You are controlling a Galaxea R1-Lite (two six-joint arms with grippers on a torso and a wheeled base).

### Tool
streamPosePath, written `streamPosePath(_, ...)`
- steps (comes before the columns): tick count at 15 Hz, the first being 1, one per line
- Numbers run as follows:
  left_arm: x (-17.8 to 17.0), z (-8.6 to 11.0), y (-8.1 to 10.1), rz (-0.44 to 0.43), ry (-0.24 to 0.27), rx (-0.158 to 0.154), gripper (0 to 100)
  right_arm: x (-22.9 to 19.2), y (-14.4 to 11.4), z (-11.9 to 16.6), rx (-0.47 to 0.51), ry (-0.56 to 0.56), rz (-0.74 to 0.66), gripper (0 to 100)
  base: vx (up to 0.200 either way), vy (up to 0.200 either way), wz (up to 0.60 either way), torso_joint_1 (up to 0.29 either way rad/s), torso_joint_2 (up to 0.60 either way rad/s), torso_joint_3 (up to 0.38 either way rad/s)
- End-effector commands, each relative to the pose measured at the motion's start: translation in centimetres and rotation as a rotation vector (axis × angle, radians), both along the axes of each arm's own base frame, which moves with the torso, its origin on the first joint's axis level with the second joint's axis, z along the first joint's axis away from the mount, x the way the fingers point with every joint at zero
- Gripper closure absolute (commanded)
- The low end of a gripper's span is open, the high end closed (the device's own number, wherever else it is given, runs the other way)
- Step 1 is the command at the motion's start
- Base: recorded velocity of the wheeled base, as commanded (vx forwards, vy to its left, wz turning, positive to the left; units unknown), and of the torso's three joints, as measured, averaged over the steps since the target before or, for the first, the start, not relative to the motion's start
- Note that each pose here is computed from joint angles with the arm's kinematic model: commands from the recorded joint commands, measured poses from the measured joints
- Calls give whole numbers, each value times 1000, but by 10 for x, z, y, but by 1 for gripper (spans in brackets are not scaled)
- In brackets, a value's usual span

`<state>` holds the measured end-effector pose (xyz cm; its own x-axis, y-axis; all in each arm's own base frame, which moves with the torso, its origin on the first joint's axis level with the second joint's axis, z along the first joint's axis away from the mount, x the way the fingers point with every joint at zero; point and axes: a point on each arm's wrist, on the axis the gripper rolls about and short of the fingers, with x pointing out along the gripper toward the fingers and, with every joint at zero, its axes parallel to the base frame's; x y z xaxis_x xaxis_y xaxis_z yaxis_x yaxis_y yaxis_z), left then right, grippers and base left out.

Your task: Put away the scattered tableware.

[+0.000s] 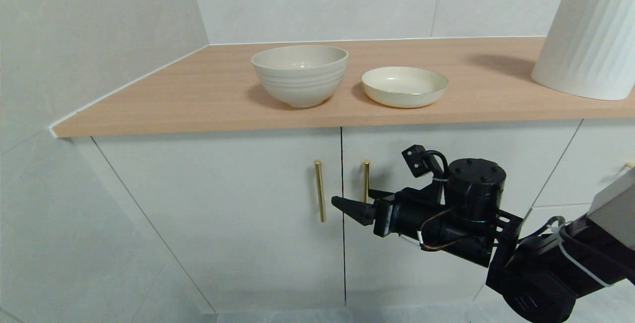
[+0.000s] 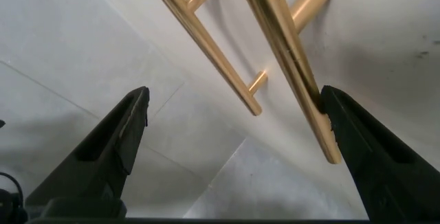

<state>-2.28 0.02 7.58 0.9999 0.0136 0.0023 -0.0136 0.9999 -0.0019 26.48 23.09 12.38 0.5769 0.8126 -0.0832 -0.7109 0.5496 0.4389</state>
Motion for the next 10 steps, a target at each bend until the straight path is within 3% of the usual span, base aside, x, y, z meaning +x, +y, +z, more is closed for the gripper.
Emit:
streamPosePath(1,0,0,0,0,-1,-1,0,-3,1,1,3,6,15,0,0,0,0,0,0,0)
streamPosePath(7,0,0,0,0,-1,-1,0,-11,-1,7,42,46,56,0,0,0,0,0,0,0)
streamPosePath(10,0,0,0,0,-1,-1,0,-34,-18,19,52,46,145,0,0,0,0,0,0,0)
